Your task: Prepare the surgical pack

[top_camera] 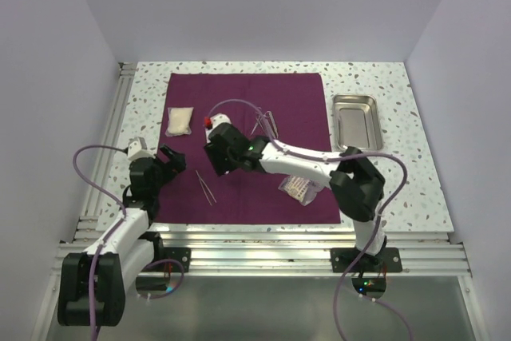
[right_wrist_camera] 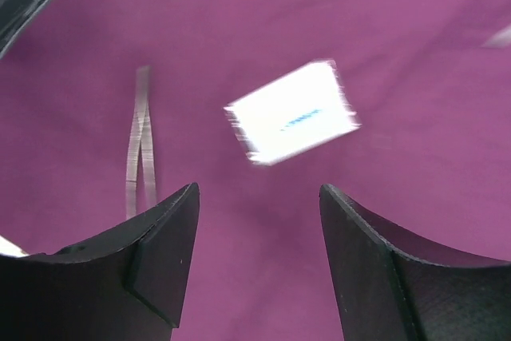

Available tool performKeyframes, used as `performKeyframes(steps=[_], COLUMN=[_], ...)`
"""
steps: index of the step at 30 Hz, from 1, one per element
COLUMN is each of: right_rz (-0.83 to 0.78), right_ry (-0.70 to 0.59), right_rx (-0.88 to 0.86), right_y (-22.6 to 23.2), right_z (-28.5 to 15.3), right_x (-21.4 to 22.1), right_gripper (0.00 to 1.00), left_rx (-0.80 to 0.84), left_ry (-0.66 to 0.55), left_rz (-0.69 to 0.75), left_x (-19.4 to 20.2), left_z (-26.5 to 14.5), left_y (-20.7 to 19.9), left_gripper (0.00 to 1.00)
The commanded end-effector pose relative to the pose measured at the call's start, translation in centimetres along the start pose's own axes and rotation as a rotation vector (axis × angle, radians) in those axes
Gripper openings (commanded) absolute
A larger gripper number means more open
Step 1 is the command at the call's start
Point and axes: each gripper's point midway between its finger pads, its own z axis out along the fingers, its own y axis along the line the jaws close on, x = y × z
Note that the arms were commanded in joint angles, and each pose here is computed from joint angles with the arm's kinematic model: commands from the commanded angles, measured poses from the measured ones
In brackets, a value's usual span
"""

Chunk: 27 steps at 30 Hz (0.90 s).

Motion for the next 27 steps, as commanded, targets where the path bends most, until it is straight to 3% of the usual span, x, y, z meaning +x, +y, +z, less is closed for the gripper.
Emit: performKeyframes(steps=[1,9,27], right_rz=[0.006,-0.044,-0.05], right_ry=[-0.055,-0.013,0.088], right_rx=[0.014,0.007,0.025], right_y=[3.7,9.0,9.4], right_z=[0.6,2.9,6.2], right_x=[-0.9,1.7,6.0], right_gripper=[0.66,0.65,0.4], left_rx=[0.003,-0.088,-0.046], left_ry=[-0.024,-0.048,-0.036], left_rz=[-0.057,-0.1,-0.073], left_x=[-1.5,-2.0,-2.0], left_z=[0.1,0.0,0.0], left_y=[-0.2,1.4,0.6], left_gripper=[1.0,1.0,1.0])
